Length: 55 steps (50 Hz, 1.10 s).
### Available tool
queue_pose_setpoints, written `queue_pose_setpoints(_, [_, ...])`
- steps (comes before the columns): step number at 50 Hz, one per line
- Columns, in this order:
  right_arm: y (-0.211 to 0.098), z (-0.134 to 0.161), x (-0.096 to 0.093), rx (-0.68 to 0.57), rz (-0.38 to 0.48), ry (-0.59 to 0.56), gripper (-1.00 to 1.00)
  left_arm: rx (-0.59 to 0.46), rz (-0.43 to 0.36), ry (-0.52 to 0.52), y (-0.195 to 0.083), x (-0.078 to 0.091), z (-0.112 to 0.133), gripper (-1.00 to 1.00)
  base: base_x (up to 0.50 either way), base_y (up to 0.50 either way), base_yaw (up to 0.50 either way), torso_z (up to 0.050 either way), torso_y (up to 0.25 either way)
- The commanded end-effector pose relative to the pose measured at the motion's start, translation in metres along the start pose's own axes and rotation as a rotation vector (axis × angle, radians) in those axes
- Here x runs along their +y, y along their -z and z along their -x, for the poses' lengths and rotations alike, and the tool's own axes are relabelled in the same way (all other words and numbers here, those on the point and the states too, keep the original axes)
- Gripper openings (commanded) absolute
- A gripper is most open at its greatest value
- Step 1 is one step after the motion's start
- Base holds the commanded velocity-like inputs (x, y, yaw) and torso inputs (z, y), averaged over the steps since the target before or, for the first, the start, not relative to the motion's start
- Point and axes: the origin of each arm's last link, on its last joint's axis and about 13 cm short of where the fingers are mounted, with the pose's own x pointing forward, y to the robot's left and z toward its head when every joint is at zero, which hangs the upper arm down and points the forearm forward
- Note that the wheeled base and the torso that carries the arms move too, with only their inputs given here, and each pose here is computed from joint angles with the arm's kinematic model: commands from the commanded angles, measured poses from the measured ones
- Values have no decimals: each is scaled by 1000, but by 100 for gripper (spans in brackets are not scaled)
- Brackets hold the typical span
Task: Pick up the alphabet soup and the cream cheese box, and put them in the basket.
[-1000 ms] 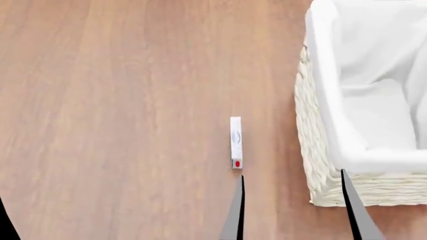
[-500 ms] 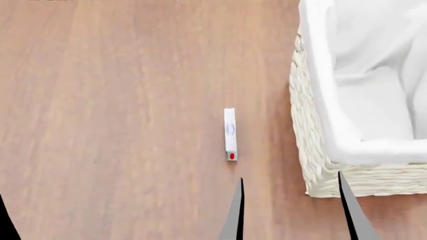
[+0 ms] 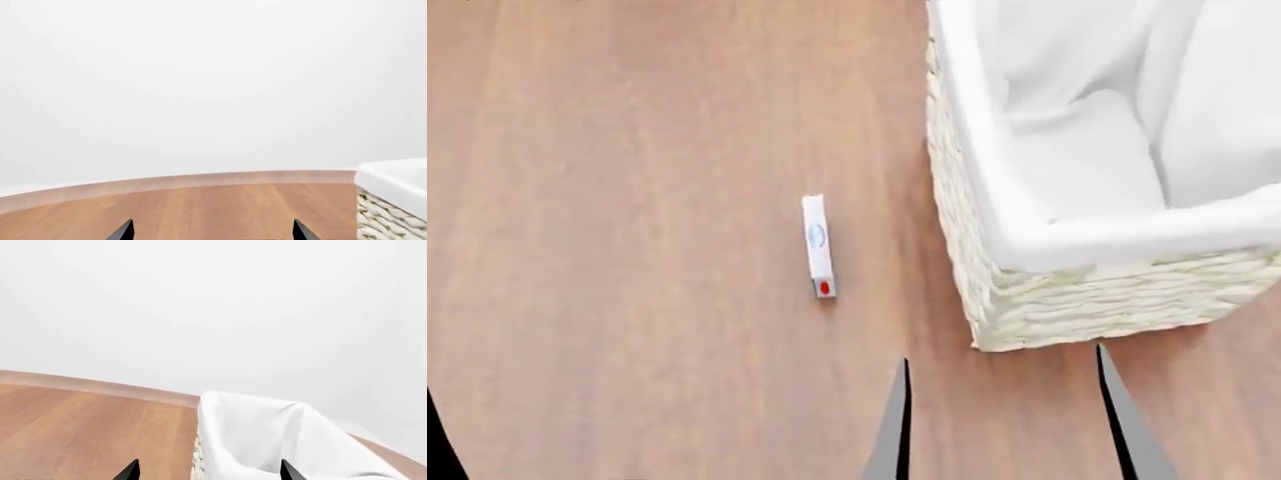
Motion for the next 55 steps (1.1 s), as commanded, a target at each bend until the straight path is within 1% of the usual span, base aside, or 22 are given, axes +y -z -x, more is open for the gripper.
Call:
queue_pose_setpoints(1, [-1, 0, 1, 1, -3, -6, 100, 2, 2, -1, 0, 1, 0, 100, 0, 0, -371, 0, 0])
queue_pose_setpoints(51, [0, 1, 2, 9, -10, -5, 100, 10, 3, -3, 2, 1, 1, 100, 0, 0, -371, 0, 0])
queue_pose_setpoints(55, [-1, 0, 3, 26, -4, -16, 100, 12, 5, 2, 3, 0, 1, 100, -15, -42, -121, 0, 0])
